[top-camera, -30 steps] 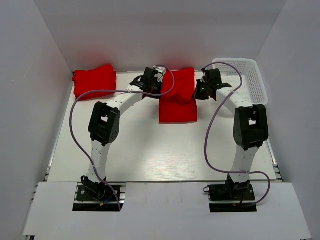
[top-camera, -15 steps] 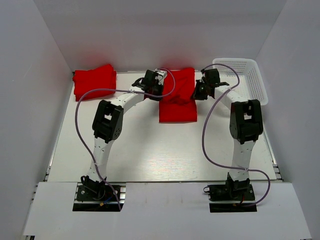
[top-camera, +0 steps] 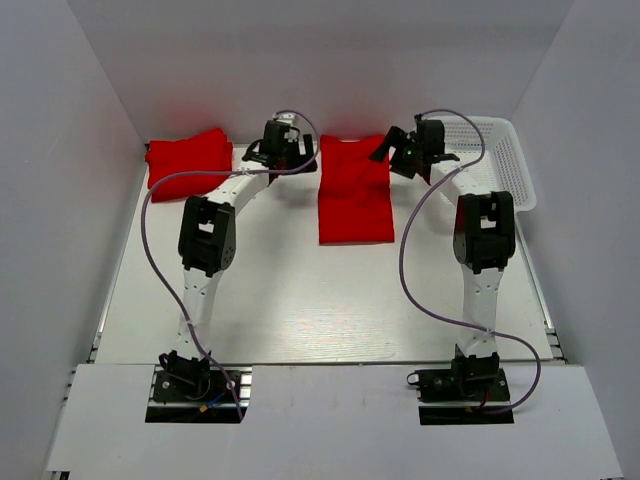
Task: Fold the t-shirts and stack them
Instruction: Fold the folded rectangular tshirt in 1/3 of the way, then grab one side of the 2/3 rectangular tshirt with both arms
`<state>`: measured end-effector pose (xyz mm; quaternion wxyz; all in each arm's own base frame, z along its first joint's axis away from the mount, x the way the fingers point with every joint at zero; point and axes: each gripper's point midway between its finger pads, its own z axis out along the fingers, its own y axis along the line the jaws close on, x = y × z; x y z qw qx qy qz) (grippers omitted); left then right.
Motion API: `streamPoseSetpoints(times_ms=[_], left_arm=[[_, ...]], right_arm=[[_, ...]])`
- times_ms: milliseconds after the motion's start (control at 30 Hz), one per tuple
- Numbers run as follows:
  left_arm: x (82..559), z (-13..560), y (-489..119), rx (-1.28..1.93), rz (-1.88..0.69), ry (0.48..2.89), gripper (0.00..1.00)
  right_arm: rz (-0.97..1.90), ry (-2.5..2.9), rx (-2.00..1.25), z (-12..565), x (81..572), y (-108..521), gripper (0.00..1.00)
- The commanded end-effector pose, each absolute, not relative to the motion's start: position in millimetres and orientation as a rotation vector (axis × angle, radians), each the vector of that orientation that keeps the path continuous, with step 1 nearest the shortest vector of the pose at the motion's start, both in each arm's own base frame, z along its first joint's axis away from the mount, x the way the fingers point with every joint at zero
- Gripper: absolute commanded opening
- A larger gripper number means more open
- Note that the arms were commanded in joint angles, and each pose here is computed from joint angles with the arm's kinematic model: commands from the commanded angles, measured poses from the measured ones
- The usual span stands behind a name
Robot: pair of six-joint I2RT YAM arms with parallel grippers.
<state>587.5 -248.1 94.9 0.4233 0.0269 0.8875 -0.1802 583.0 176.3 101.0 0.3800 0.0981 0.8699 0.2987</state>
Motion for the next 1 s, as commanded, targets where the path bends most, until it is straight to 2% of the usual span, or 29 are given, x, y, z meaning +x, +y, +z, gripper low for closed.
streamPoseSetpoints(times_ms=[0,200,267,333,367,467,500,567,600,800,967], left_arm=[[599,178,-250,0.073,-0.513,2.055,1.00],[557,175,-255,0.186,-0.565,2.097,1.00],[537,155,-258,0.222,-0.580,2.156,1.00],[517,157,-269,0.276,-0.659,2.163,1.00],[502,141,-273,0.297,-0.677,2.200,1.00],[472,123,-278,0.327,-0.683,2.263,1.00],[464,119,-281,0.327,-0.682,2.278,1.00],[446,103,-279,0.336,-0.668,2.319,1.00],[443,106,-275,0.329,-0.654,2.310,1.00],[411,77,-284,0.376,-0.626,2.384,1.00],[401,60,-288,0.397,-0.610,2.426,0.88]], right_arm=[[0.793,2.104,0.146,159,596,181,0.90],[0.737,2.161,0.009,161,541,176,0.90],[0.713,2.258,-0.004,130,515,174,0.90],[0.674,2.267,-0.023,135,500,168,0.90],[0.635,2.324,-0.031,113,484,164,0.90],[0.605,2.348,-0.043,114,460,160,0.90],[0.604,2.411,-0.034,90,441,158,0.90],[0.639,2.393,-0.043,95,431,161,0.90],[0.646,2.436,-0.033,76,414,159,0.90],[0.677,2.444,-0.012,63,394,157,0.90],[0.688,2.465,0.018,49,385,155,0.90]])
